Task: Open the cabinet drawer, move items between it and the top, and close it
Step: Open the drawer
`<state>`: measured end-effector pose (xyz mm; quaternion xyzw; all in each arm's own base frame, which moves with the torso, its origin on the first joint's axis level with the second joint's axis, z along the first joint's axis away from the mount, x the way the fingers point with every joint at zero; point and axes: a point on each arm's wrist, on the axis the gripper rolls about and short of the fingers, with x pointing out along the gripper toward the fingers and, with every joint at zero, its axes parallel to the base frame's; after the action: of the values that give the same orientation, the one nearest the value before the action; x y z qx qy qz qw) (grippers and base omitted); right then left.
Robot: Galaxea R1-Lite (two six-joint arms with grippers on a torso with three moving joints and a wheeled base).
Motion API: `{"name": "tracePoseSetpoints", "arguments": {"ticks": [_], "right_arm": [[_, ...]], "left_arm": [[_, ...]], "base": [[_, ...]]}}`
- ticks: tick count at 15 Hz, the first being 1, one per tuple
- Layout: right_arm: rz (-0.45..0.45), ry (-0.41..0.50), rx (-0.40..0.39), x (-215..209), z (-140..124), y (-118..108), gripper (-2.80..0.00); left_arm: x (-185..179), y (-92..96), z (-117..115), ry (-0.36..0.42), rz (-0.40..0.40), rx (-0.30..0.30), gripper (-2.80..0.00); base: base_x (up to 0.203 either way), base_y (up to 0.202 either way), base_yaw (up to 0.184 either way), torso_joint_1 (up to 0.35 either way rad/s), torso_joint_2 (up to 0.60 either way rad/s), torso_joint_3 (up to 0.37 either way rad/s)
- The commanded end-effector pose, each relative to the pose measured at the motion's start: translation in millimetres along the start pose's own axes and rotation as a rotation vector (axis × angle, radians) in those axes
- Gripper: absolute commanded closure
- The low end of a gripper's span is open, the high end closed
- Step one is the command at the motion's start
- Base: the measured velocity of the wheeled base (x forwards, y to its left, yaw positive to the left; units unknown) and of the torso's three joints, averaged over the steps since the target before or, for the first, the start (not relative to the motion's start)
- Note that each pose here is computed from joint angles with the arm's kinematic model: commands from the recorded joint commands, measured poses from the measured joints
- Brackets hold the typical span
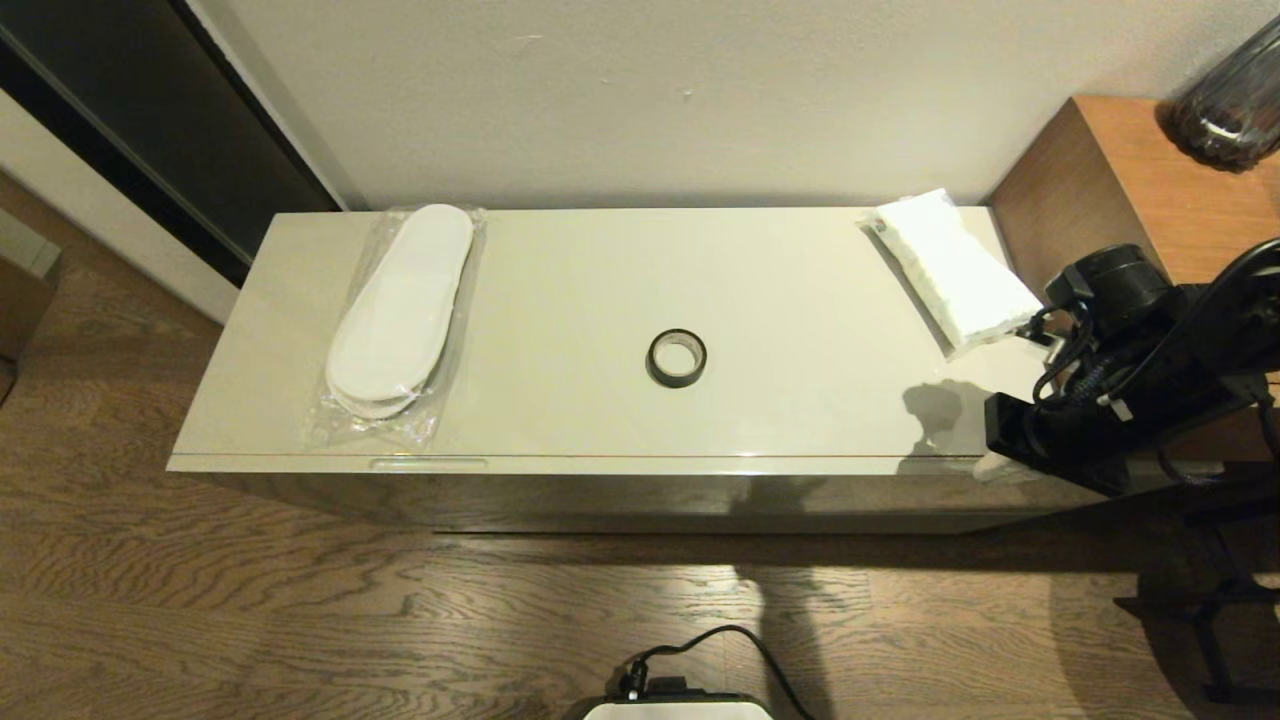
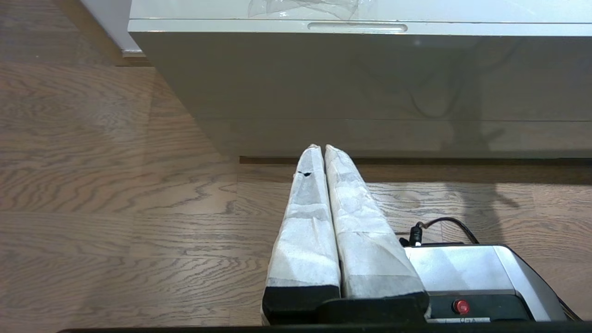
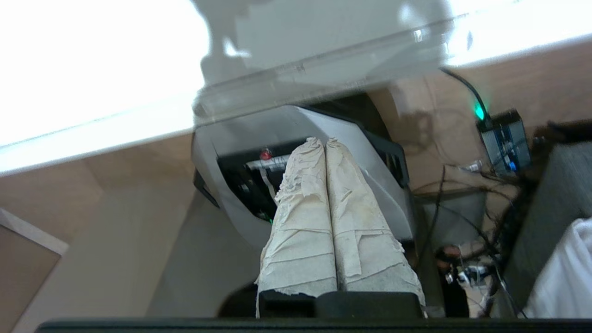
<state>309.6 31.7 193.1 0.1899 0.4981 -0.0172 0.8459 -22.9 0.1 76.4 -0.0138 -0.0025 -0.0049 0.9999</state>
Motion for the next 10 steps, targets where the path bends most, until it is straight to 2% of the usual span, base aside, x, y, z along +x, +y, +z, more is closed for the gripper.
{"name": "tracePoseSetpoints", "arguments": {"ticks": [1, 10], "right_arm": [[0.006, -0.01, 0.005, 8.5, 3.6, 1.6, 0.0], [0.008, -0.019, 0.039, 26.6, 10.0, 3.4, 0.0]], "left_arm": [[0.1, 0.0, 0.1, 0.0, 0.001, 0.0, 0.0], [0.1, 0.0, 0.1, 0.0, 0.001, -0.002, 0.0]], "base": [[0.0, 0.0, 0.0, 0.0, 0.0, 0.0], [0.0, 0.0, 0.0, 0.0, 0.0, 0.0]]}}
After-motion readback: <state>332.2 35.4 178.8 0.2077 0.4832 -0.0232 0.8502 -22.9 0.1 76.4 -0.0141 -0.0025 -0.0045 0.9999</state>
